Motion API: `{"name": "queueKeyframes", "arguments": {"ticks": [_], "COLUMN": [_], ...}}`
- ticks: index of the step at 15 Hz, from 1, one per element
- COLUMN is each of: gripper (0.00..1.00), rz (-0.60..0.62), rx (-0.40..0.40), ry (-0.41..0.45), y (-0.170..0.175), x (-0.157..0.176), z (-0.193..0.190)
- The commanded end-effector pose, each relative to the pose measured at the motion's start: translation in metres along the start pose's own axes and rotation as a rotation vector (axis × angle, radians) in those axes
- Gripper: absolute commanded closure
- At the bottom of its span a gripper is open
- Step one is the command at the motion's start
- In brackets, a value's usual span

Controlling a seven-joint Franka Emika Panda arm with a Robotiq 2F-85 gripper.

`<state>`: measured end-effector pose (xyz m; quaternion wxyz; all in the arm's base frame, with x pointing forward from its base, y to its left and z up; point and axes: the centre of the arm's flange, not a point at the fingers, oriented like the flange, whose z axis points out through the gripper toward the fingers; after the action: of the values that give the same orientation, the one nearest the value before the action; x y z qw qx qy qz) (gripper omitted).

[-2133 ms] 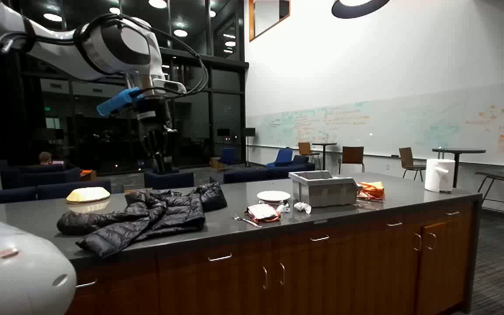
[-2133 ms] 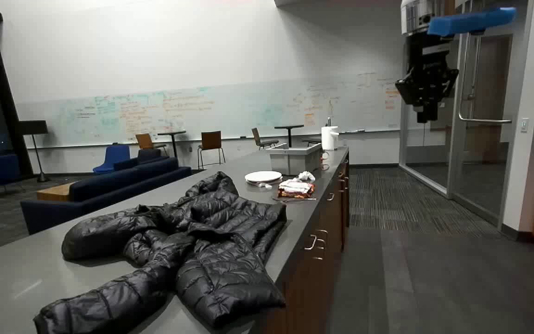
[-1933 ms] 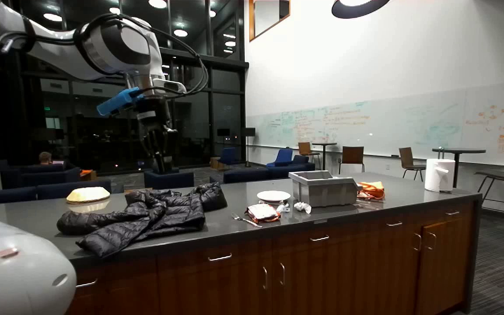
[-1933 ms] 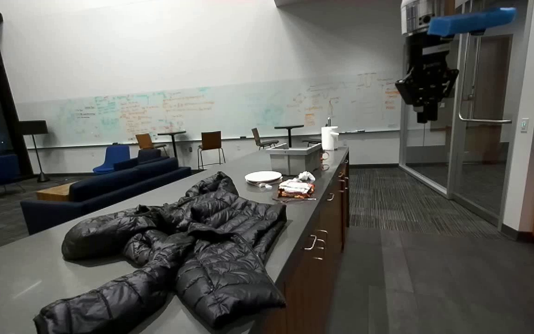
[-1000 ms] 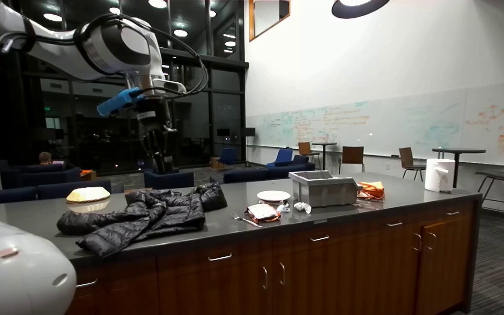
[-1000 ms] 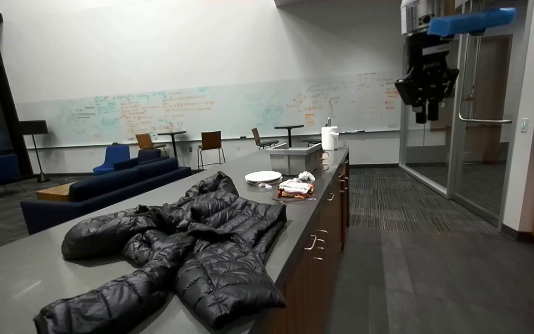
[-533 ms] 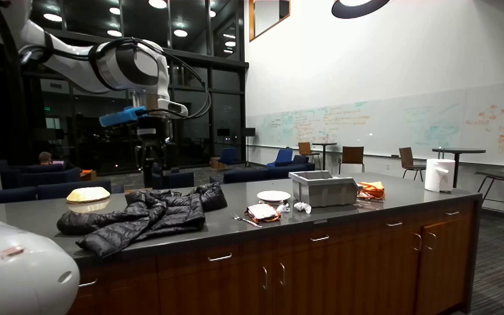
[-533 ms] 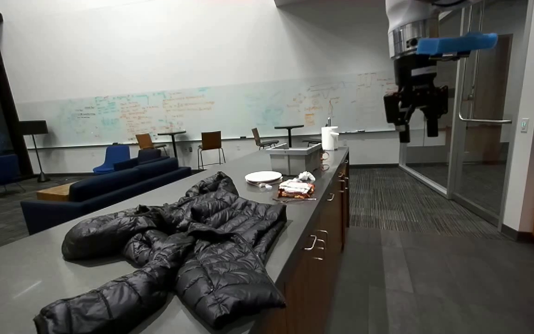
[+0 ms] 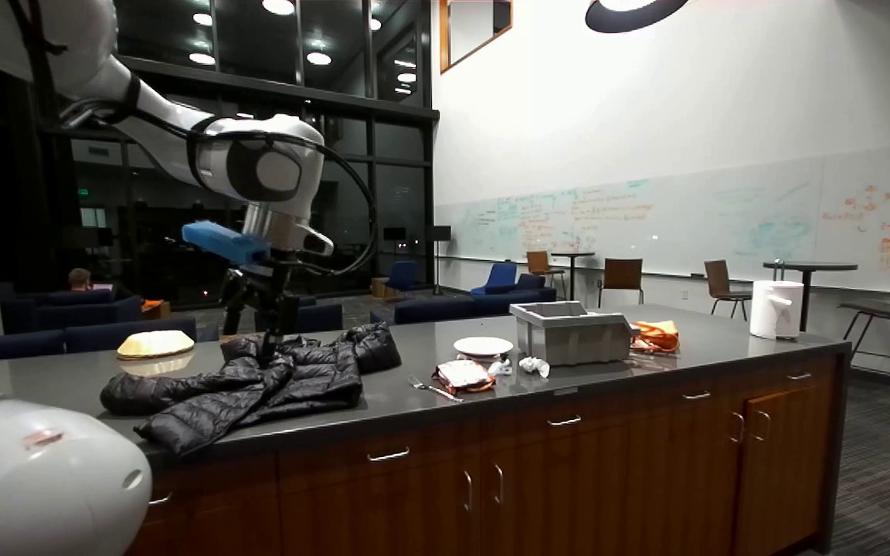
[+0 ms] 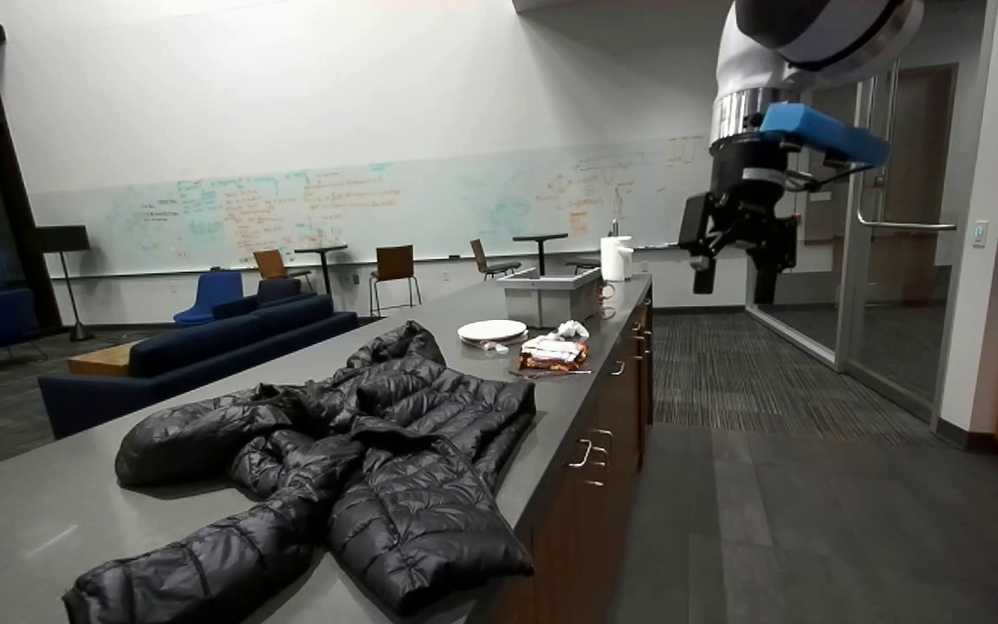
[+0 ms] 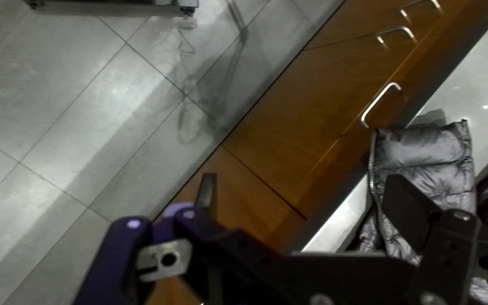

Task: Move the jacket slightly to the right

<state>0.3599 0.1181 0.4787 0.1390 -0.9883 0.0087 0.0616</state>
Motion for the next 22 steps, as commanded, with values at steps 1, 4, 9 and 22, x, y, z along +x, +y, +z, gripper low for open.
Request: {"name": "queueKeyframes", "arguments": {"ticks": [1,4,9,22], "gripper": [0.00,0.00,0.00,0.00], "rz": [-0.067,-0.120,-0.195,-0.267], "rx": [0.150,0.233,0.308,0.286], "ry": [0.010,0.031,0.022,-0.092], "y": [-0.004,-0.016,-0.044,-0.097], "x": [0.006,0.012,0.022,0.047], "z": [0.027,0.050,0.090,0.174]}}
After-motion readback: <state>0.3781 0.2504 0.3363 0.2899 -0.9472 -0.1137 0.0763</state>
